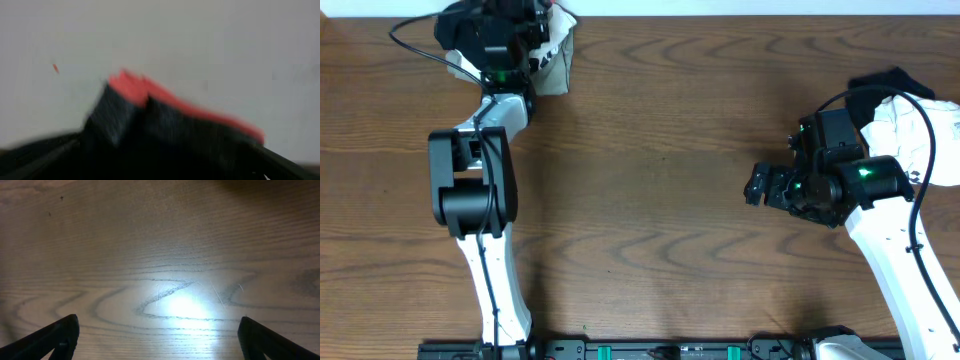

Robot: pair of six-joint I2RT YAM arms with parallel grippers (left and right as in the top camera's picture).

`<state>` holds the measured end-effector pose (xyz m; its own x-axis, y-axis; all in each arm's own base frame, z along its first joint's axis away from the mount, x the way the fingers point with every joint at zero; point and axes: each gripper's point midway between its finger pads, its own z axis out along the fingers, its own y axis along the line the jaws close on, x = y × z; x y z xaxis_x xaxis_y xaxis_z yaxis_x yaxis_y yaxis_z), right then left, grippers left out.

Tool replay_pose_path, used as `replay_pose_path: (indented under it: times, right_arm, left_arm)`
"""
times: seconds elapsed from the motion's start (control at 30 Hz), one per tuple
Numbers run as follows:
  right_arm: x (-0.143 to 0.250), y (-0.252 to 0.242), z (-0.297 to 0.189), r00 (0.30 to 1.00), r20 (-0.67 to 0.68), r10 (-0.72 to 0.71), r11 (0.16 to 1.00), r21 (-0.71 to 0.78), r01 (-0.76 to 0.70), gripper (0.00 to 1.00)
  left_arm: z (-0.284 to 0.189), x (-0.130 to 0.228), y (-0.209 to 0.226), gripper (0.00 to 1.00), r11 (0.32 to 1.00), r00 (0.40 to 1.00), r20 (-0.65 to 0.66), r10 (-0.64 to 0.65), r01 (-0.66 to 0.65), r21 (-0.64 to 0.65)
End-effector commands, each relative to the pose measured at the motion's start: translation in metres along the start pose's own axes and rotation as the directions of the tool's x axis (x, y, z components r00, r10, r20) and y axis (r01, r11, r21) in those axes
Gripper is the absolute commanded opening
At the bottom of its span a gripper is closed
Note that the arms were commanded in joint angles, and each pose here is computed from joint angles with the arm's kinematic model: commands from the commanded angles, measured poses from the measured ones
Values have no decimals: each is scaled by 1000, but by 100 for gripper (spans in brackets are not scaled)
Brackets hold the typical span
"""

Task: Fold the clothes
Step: 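Open the left gripper and release the pants on the pile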

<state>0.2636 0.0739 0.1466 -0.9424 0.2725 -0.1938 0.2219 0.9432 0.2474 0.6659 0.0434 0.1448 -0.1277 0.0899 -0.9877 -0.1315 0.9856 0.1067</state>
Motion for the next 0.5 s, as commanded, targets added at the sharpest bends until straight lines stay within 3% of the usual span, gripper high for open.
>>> replay_pose_path:
  times: [0.0, 0.2, 0.33, 0.47]
  right_arm:
    - [1, -3, 2, 1000, -5, -6, 1000, 5, 6, 99]
    - [8, 0, 1, 999, -40, 20, 1000, -13, -21, 99]
    - [11, -2, 1, 998, -52, 30, 1000, -6, -30, 99]
    - [10, -1, 0, 999, -43, 28, 1000, -9, -29, 99]
  left_arm:
    - [6, 24, -1, 98, 1000, 999, -34, 20, -20, 7]
    - [4, 8, 0, 98, 1000, 1000, -8, 18, -18, 4]
    - [-9, -52, 3, 98, 1000, 996, 84, 2, -2, 1]
    - [-40, -127, 5, 98, 993, 985, 128, -117, 115, 24]
